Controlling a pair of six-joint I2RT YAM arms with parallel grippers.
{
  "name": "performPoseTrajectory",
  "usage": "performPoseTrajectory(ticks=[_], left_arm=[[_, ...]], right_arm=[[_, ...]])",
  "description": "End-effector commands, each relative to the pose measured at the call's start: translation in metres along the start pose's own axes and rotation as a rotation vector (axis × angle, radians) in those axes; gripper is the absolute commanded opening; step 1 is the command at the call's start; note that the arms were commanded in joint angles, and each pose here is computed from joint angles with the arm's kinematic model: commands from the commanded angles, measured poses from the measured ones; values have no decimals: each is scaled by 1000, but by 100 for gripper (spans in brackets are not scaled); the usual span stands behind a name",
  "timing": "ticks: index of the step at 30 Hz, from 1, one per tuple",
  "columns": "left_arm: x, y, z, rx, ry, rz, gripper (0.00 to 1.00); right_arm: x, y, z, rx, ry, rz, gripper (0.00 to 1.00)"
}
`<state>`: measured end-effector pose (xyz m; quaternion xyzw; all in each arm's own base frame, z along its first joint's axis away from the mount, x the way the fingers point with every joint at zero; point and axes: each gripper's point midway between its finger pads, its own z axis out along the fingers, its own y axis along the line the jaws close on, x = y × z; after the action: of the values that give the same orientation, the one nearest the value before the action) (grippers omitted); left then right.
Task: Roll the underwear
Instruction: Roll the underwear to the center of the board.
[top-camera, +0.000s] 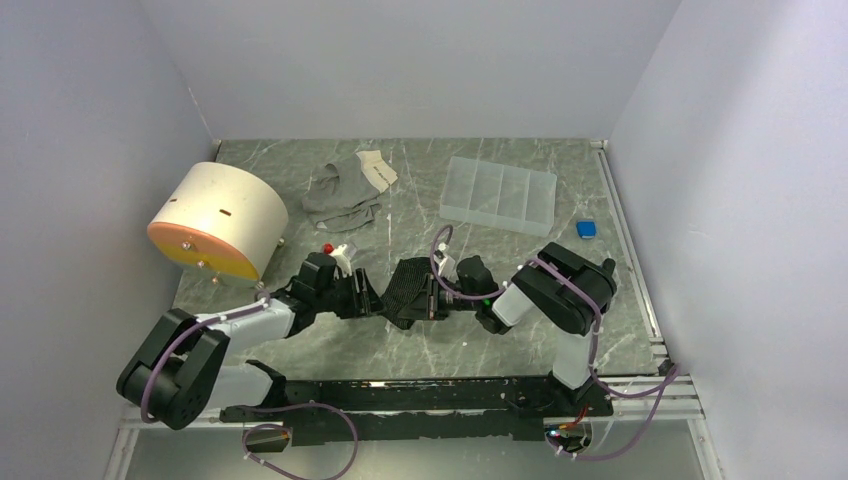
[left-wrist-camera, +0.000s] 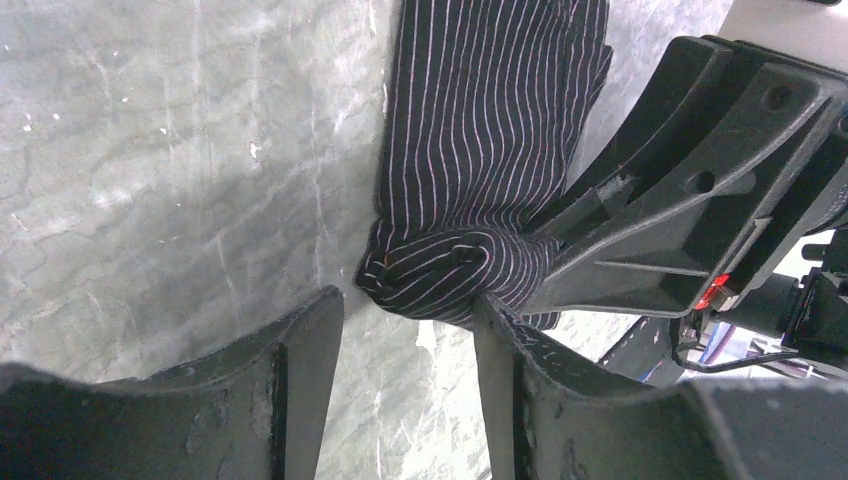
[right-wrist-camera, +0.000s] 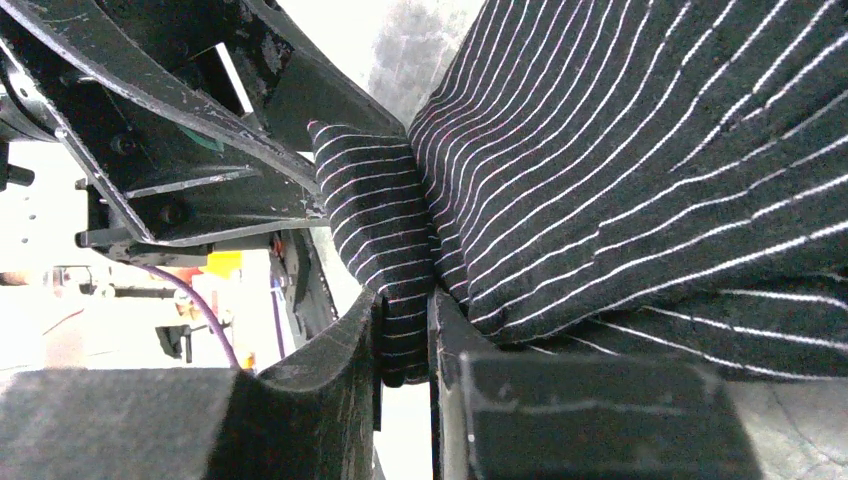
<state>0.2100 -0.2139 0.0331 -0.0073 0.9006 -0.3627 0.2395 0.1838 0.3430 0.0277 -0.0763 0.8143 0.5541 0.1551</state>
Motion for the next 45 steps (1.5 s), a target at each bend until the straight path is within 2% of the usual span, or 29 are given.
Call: performPoseTrajectory(ticks=[1, 11, 19, 21, 27, 30, 37, 42, 45], left_arm=[[-14, -17, 1, 71, -61, 22, 56], [-20, -39, -17, 183, -146, 35, 66], [-8, -9, 8, 56, -57, -6, 52], [-5, -1, 10, 23, -47, -15, 52], [1, 22, 17, -112, -4, -4, 54], [2, 30, 18, -162, 14, 5, 53], [6, 31, 22, -188, 44, 24, 53], [8, 26, 27, -189, 65, 53, 52], [11, 25, 29, -191, 76, 56, 52]], right_arm=[[21, -37, -5, 155, 71, 31, 16], [23, -40, -3, 137, 71, 72, 14], [20, -38, -5, 133, 64, 72, 17], [18, -36, -5, 126, 61, 72, 20], [5, -13, -8, 83, 52, -6, 39], [-7, -7, -13, 126, 40, -90, 48], [-37, -7, -39, 345, 10, -331, 52], [-68, 14, -53, 436, -88, -612, 54], [-66, 40, -45, 402, -107, -879, 55]])
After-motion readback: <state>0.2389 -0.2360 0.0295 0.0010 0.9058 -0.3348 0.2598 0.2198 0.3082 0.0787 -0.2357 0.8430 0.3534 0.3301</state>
